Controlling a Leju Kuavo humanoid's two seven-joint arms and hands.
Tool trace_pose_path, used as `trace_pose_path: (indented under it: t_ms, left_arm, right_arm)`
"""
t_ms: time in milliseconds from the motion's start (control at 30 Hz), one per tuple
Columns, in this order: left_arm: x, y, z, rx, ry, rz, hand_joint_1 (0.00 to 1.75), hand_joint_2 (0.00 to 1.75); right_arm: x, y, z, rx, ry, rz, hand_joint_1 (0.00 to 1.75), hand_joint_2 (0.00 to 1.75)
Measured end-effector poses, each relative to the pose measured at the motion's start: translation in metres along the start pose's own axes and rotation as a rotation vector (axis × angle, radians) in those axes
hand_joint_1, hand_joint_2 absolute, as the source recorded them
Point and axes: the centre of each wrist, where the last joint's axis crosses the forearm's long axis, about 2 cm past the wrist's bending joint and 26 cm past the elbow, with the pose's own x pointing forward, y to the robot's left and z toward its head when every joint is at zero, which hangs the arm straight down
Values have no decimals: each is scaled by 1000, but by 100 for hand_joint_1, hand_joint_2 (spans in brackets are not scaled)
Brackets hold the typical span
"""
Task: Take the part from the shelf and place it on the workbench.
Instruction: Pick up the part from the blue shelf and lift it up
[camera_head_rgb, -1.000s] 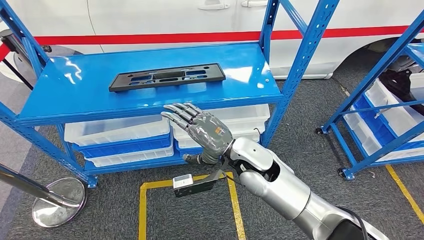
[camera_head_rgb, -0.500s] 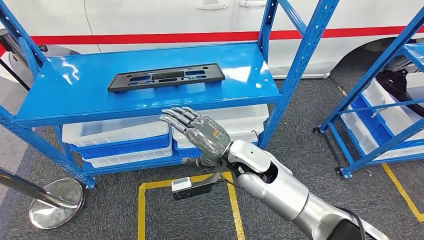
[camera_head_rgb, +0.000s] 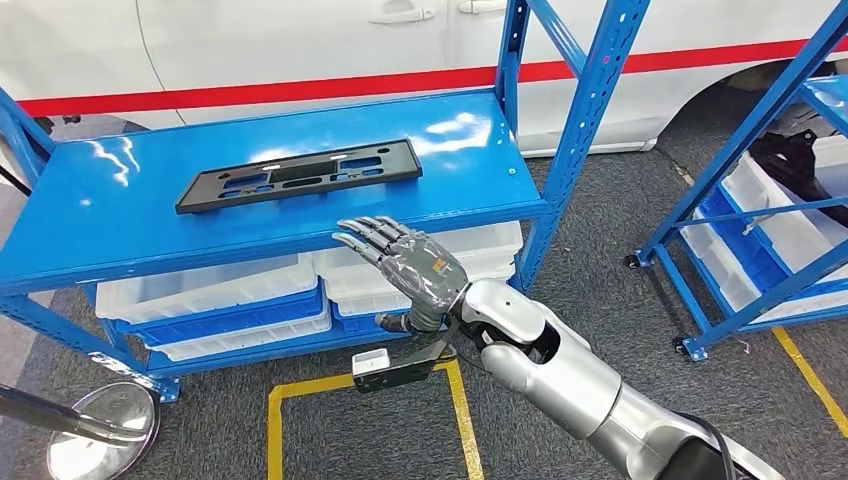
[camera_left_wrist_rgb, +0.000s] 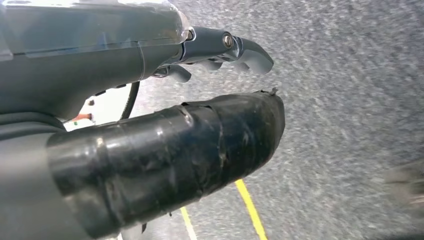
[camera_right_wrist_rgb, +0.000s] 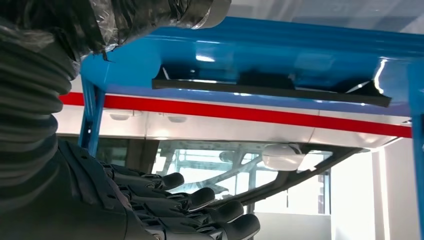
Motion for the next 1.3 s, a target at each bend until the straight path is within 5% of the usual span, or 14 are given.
trace_pose_path:
  t_ms: [1300]
  left_arm:
    - [-7, -1, -1, -3, 9, -28, 0, 0]
  right_arm:
    - [-15, 16, -6, 56, 120, -2, 0, 175]
